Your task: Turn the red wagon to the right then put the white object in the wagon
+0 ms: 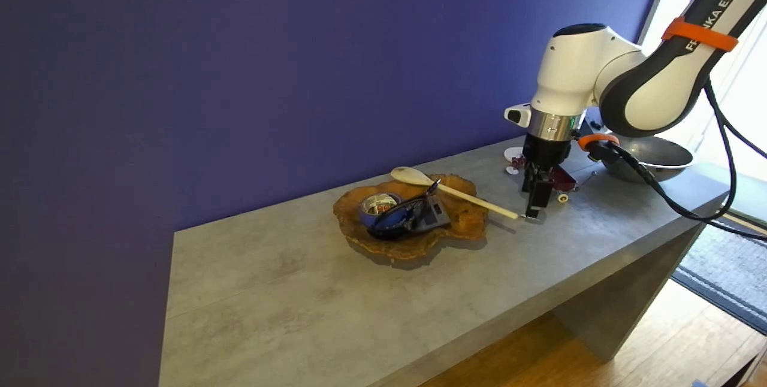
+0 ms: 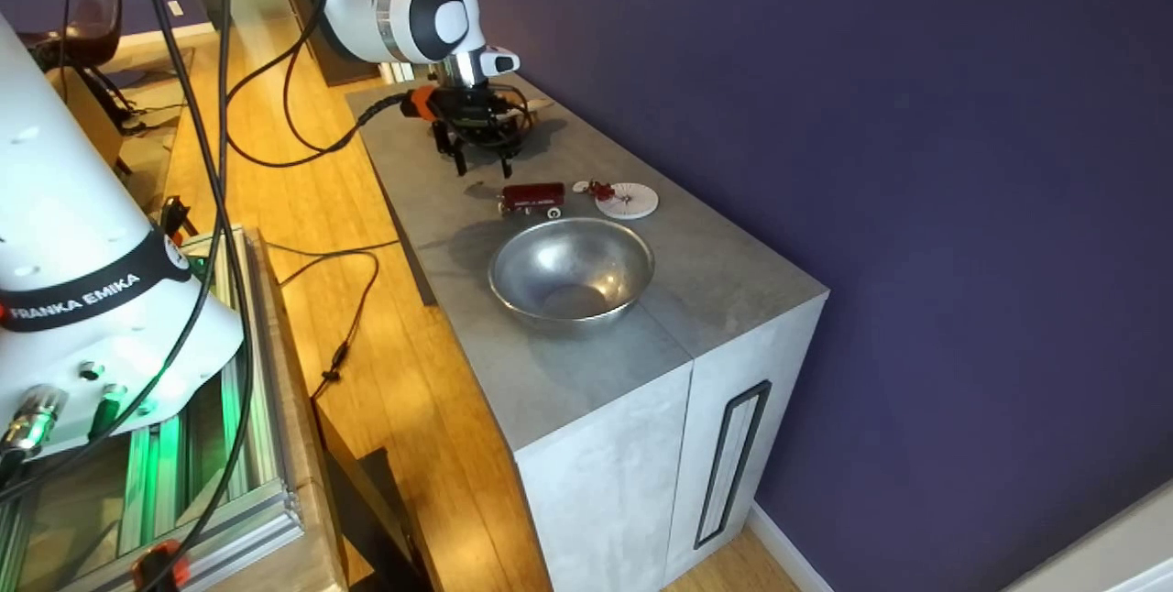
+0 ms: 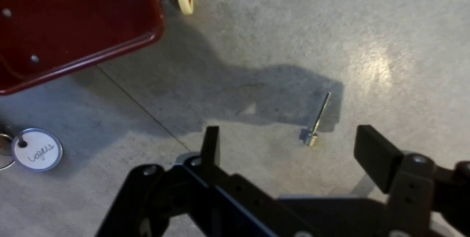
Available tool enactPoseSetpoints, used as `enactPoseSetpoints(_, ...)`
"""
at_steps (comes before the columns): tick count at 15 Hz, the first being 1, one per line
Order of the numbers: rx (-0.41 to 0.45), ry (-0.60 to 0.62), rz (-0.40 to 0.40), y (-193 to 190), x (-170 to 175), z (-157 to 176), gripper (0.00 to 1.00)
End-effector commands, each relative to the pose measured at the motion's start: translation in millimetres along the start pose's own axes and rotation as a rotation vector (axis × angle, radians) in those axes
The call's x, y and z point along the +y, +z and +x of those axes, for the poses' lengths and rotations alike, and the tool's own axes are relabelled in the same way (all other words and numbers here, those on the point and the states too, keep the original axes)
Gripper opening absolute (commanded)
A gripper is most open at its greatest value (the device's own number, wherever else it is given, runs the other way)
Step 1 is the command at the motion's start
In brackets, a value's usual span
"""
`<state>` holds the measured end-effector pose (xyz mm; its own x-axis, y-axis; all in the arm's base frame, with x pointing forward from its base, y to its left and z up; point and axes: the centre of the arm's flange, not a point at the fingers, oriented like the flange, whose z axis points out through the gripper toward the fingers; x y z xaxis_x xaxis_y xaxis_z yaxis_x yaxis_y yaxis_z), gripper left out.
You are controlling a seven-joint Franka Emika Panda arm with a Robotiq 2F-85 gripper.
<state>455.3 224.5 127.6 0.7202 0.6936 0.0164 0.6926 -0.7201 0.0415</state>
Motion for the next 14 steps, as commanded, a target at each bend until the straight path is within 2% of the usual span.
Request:
enactPoseSetpoints(1, 0.01, -0.023, -0.005, 9.0, 3.3, 4.2, 0.88)
enactPoseSetpoints(2, 0.009, -0.023, -0.006, 9.7, 3.9, 4.1, 0.68)
enactPoseSetpoints(3, 0.009, -0.025, -0.006, 10.3, 4.4, 4.5, 0.65)
enactPoseSetpoints(8, 0.007, -0.032, -0.004, 11.7, 6.1, 5.1, 0.29)
enactPoseSetpoints(10, 0.007, -0.036, -0.002, 11.7, 6.5, 6.0, 0.18)
enactPoseSetpoints(11, 0.006, -0.039, -0.001, 11.8, 6.2, 6.6, 0.38)
enactPoseSetpoints(12, 0.006, -0.042, -0.002, 11.7, 6.3, 6.9, 0.54)
enactPoseSetpoints(13, 0.007, -0.045, 0.0, 11.2, 6.7, 7.2, 0.55)
enactPoseSetpoints(14, 0.007, -0.047, 0.0, 11.4, 6.6, 7.4, 0.6)
